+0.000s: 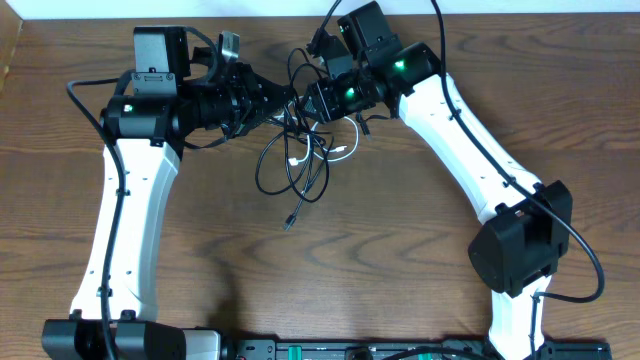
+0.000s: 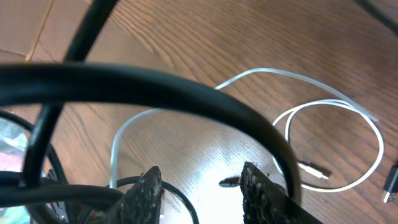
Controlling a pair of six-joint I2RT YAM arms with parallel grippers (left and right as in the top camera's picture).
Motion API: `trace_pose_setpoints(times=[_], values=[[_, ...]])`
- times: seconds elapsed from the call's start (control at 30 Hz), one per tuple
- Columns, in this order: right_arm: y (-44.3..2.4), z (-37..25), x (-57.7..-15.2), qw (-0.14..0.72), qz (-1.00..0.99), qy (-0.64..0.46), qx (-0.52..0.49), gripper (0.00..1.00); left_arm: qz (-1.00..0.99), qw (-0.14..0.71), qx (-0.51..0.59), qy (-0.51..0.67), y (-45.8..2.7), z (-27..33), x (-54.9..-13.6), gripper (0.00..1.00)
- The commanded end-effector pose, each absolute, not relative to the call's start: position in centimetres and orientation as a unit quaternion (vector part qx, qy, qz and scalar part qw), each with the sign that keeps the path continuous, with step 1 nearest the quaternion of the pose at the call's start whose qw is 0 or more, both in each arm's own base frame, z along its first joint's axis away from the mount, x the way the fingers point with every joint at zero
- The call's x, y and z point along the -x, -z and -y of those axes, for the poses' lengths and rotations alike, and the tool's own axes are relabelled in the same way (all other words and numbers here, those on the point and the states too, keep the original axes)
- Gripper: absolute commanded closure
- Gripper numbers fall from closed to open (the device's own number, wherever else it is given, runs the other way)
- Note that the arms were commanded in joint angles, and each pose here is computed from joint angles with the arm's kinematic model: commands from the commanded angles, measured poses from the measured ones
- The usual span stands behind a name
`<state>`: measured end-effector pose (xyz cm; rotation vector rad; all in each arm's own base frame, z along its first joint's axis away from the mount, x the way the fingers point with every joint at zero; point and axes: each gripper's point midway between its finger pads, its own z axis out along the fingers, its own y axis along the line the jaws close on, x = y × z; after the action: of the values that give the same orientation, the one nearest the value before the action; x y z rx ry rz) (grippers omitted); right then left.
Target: Untangle cables
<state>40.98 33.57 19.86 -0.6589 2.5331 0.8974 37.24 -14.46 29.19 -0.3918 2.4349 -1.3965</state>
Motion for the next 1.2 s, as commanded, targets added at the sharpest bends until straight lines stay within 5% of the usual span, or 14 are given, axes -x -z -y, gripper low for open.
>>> trace_pose_setpoints(times=[0.0,0.43,0.83,1.17], values=[[-19.3,-34.6,-40.1,0.169,-0.898,-0.328,0.238,0.63,-0.844,0.144,0.143,0.496,-29.5,14.6,-37.2,0.92],[-20.0,-30.9,-40.2,0.161,-0.893,-0.323,0.269,0.6,-0.852,0.164,0.122,0.481,-29.2,14.4,-37.4,0.92],[-23.0,-32.3,-38.6,0.169,-0.838,-0.402,0.328,0.53,-0.856,0.178,0.095,0.476,-29.2,14.4,-37.3,0.92],[-22.0,-34.3,-39.1,0.192,-0.863,-0.349,0.312,0.55,-0.855,0.159,0.106,0.482,-29.1,15.4,-36.9,0.92]])
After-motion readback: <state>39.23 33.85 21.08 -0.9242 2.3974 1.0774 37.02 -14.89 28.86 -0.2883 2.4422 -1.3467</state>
